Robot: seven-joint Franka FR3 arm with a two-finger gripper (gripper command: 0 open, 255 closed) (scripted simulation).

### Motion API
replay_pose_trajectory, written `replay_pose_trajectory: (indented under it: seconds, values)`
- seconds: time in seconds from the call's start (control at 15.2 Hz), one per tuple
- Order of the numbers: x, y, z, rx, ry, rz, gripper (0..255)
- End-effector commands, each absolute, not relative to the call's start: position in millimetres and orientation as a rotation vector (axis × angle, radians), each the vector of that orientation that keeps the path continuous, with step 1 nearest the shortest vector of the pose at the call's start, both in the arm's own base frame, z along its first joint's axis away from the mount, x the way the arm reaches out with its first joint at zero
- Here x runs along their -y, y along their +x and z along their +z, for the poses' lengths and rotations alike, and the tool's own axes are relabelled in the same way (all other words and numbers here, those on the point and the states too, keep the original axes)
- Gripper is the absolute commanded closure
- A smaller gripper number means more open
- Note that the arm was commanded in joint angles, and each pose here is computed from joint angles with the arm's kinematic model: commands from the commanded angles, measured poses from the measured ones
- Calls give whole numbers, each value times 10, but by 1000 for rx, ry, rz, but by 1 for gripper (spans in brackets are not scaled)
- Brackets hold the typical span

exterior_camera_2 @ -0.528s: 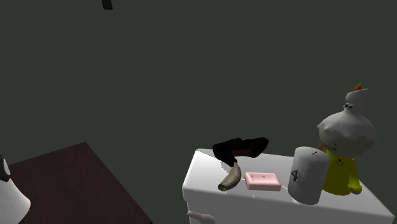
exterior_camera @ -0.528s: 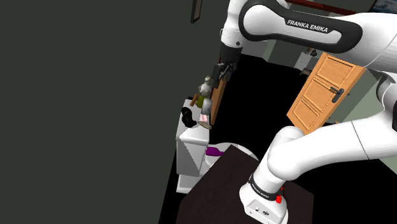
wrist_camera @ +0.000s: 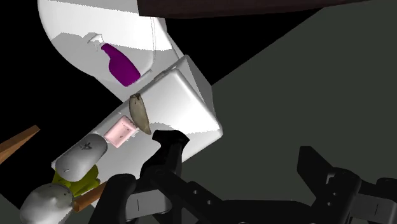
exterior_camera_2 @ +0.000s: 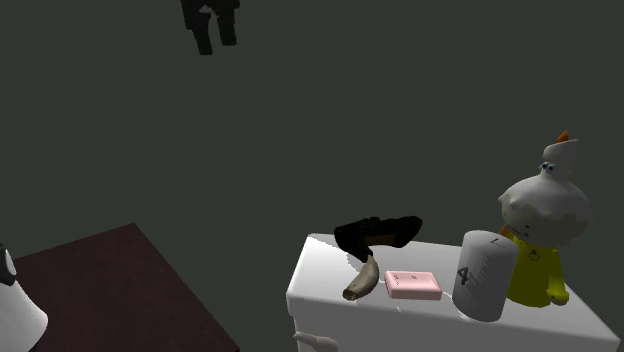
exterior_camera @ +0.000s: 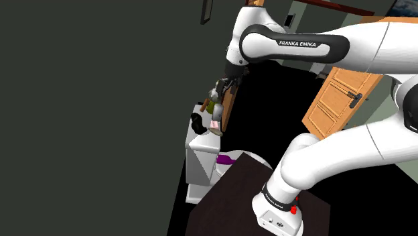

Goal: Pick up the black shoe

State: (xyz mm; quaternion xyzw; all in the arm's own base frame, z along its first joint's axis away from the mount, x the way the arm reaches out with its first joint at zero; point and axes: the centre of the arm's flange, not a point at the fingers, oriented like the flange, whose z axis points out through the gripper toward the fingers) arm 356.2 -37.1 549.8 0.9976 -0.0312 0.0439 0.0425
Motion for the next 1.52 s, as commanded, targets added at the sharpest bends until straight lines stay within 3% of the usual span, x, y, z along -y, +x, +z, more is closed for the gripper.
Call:
replay_pose_trajectory:
  seconds: [0.0, 1.45]
  values:
    - [482, 3672, 5322, 122, 3062, 159, 0]
    - [1806, 4947, 3088, 415, 3147, 379, 0]
